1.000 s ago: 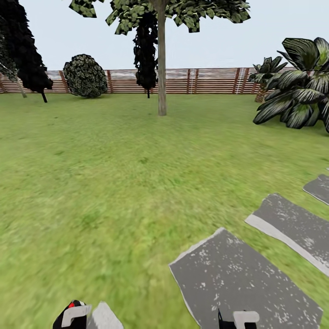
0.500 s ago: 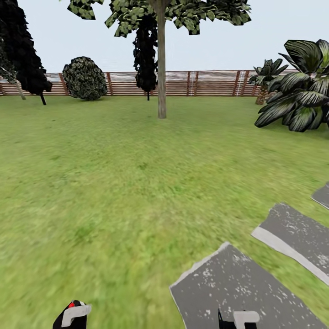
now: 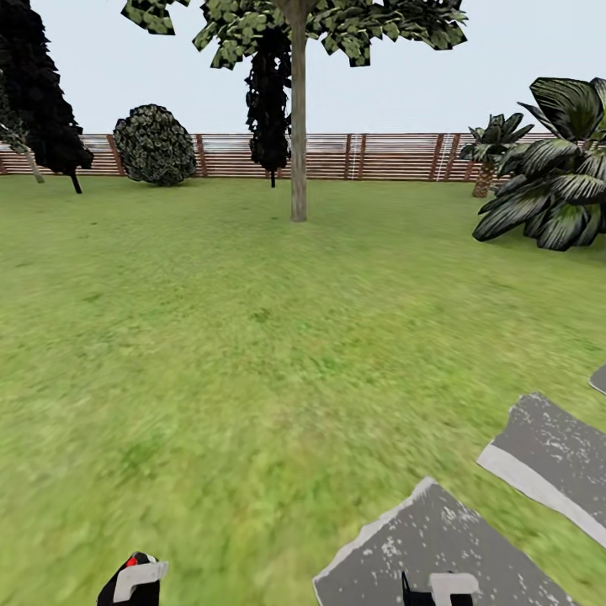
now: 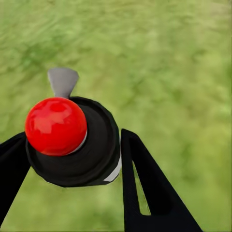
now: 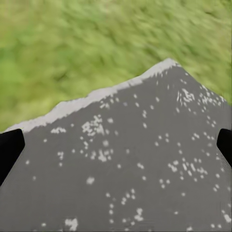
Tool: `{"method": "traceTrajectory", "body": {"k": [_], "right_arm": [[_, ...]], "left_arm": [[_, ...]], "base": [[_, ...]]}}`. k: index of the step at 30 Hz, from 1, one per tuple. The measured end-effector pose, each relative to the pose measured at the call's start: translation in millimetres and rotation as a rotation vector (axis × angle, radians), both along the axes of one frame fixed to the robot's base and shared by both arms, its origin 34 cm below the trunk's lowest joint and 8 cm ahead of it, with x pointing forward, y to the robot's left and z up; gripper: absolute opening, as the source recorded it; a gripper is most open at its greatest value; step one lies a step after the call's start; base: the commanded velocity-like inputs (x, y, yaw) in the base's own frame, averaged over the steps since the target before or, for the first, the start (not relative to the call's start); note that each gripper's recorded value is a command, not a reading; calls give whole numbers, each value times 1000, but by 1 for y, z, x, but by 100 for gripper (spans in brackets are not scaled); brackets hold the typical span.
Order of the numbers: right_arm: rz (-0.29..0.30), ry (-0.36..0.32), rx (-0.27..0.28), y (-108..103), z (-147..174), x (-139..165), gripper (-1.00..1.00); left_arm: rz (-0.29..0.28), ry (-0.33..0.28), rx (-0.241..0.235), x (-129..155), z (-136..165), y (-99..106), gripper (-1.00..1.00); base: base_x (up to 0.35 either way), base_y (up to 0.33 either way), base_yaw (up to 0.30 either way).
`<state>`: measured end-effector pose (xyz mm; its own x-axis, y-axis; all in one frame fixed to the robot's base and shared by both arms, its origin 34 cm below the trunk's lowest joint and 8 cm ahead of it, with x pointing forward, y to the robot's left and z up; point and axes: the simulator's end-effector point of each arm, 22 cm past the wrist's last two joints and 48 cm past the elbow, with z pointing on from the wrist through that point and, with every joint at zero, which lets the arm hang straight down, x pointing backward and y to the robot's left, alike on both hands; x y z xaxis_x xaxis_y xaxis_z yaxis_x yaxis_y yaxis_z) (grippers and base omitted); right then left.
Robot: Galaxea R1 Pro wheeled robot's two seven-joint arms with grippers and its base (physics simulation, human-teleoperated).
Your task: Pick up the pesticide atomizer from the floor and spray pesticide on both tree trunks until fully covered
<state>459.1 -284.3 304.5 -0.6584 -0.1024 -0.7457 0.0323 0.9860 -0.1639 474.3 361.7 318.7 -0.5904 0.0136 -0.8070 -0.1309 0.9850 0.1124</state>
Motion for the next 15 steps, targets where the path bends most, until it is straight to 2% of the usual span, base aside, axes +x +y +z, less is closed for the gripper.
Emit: {"method": "traceTrajectory", "body": {"k": [15], "right_arm": [[0, 0, 0, 0, 0, 0, 100]], "left_arm": [[0, 1, 0, 0, 0, 0, -100]], "base": [[338, 0, 0]]}}
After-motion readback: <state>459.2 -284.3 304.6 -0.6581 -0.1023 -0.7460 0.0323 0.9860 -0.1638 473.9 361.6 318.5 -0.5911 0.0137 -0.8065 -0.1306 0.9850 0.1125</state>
